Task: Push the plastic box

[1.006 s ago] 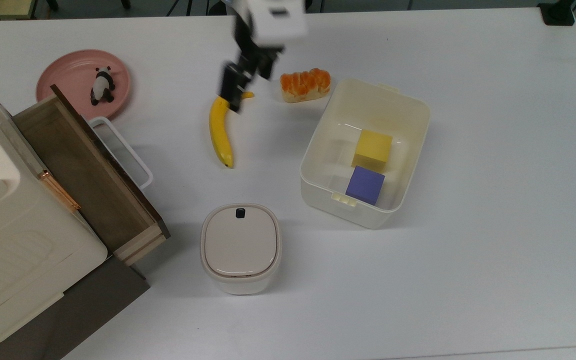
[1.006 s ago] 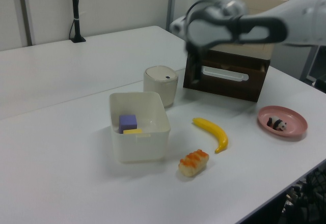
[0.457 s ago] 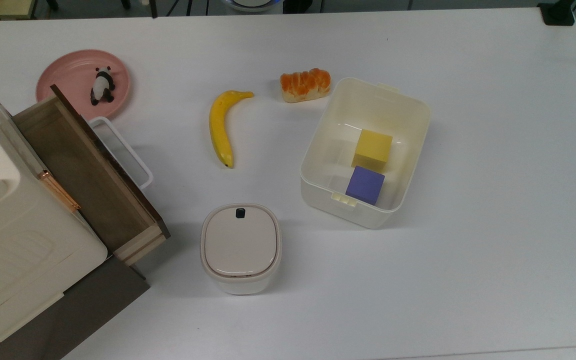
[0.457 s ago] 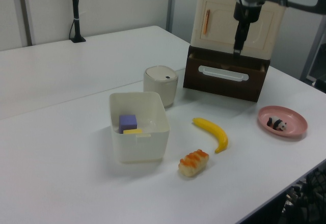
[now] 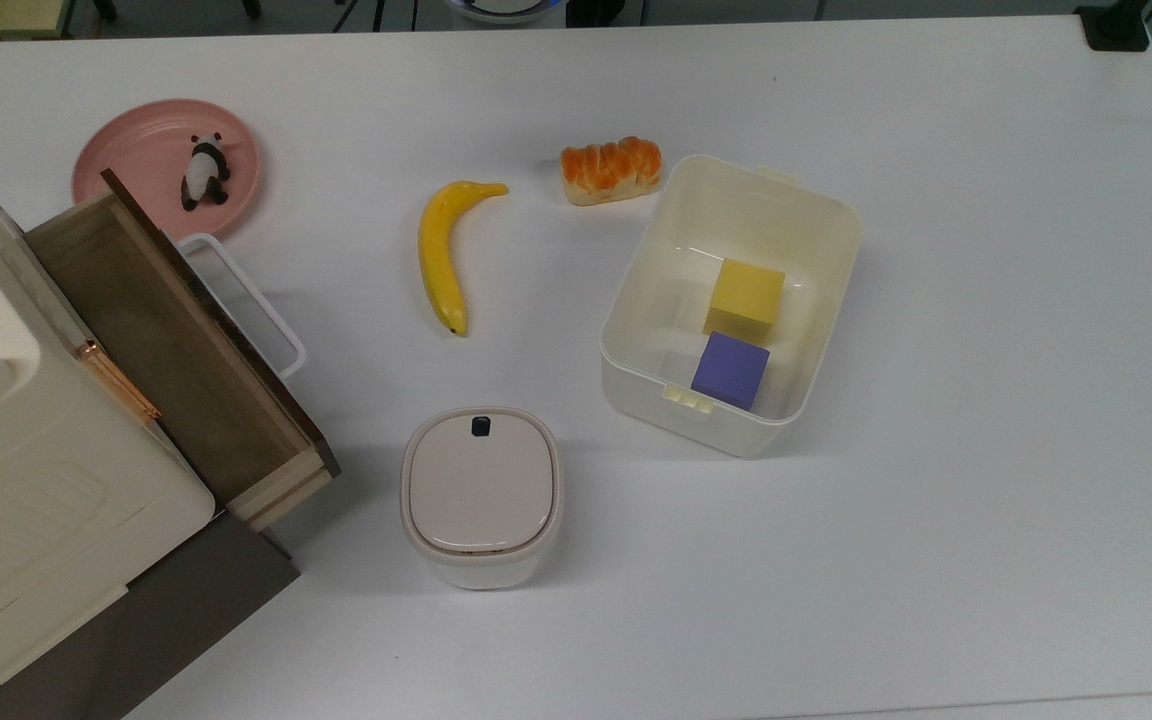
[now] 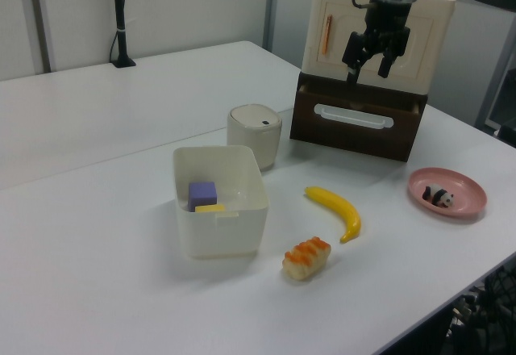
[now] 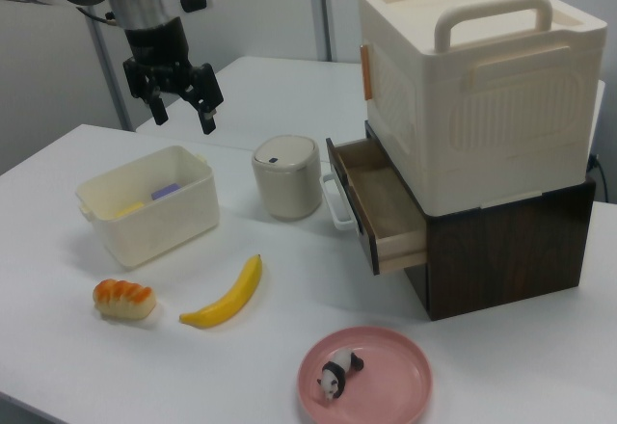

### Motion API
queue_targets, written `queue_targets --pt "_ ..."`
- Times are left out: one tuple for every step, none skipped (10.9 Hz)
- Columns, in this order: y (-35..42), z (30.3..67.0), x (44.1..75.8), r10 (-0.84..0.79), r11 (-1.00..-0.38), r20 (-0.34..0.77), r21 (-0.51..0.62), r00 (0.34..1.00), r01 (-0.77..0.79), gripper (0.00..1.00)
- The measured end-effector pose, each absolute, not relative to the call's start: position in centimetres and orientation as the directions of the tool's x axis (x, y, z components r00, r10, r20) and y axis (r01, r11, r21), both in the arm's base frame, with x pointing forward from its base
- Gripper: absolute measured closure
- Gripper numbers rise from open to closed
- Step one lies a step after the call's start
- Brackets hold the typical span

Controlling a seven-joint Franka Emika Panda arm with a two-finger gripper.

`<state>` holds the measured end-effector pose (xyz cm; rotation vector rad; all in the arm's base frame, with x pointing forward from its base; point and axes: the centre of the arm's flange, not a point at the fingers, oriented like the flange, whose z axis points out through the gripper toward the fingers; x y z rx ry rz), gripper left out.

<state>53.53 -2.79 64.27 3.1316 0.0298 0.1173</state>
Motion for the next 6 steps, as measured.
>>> queue_targets --pt "-2.75 64.11 53.63 -0.012 -1.0 0.072 0.002 0.997 -0.012 0.0" --pt "-2.64 63.98 53.71 -0.04 -0.999 0.07 -0.012 0.997 -0.039 0.0" --pt "-2.55 63.86 53.78 -0.057 -0.998 0.067 -0.023 0.996 -0.056 0.0" --pt "-2.52 63.78 53.83 -0.065 -0.998 0.066 -0.027 0.996 -0.064 0.0" --pt "-2.51 63.73 53.86 -0.067 -0.997 0.065 -0.028 0.996 -0.065 0.0" --pt "-2.51 63.68 53.89 -0.069 -0.997 0.064 -0.028 0.996 -0.067 0.0"
